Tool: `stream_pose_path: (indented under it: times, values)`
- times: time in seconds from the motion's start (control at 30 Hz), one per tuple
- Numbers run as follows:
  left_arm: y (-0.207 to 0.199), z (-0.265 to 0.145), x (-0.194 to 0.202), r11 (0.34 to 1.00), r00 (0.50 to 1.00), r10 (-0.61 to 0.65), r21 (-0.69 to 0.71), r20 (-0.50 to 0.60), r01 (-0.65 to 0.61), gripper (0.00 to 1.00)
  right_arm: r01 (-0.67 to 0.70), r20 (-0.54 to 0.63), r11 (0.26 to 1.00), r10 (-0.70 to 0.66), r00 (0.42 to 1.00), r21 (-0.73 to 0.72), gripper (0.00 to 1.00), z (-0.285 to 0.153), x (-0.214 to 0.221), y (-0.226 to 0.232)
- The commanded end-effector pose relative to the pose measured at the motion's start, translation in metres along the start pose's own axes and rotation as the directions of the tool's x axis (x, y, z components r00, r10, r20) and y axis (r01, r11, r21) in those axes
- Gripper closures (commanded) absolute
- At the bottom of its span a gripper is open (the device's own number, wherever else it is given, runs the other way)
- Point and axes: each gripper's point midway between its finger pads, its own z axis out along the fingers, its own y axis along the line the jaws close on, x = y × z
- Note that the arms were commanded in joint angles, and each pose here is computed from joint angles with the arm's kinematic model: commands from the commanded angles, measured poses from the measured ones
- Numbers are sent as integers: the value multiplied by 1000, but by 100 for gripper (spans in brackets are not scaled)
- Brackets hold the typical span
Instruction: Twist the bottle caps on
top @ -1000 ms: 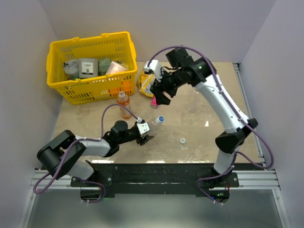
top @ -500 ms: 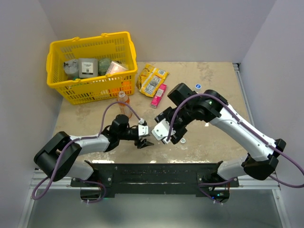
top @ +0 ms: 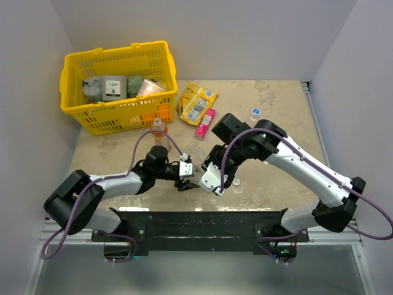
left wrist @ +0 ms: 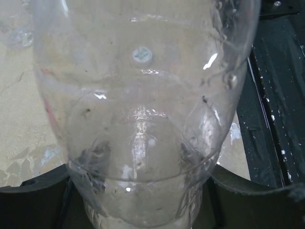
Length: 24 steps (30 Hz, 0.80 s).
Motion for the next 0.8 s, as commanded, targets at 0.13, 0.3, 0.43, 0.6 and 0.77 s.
stream_pose_path:
  times: [0.13,0.3,0.43,0.6,0.77]
  values:
    - [11,-1,-32,998,994,69,-13,86,-68,100,32,-40,999,-33,999,-41,50,12,10,8]
    - [12,-1,-32,997,993,73,-19,90,-71,100,-6,-57,1000,5,998,-19,62,15,14,3]
    - [14,-1,-34,997,992,74,-35,101,-71,100,-61,-61,998,60,996,-5,74,18,16,-2]
    - [33,-6,-38,986,993,36,-166,116,-16,100,-397,-47,918,397,917,-1,84,29,19,-15]
    - [79,-25,-44,884,991,29,-466,129,35,100,-860,-42,473,871,489,-190,90,60,28,-23]
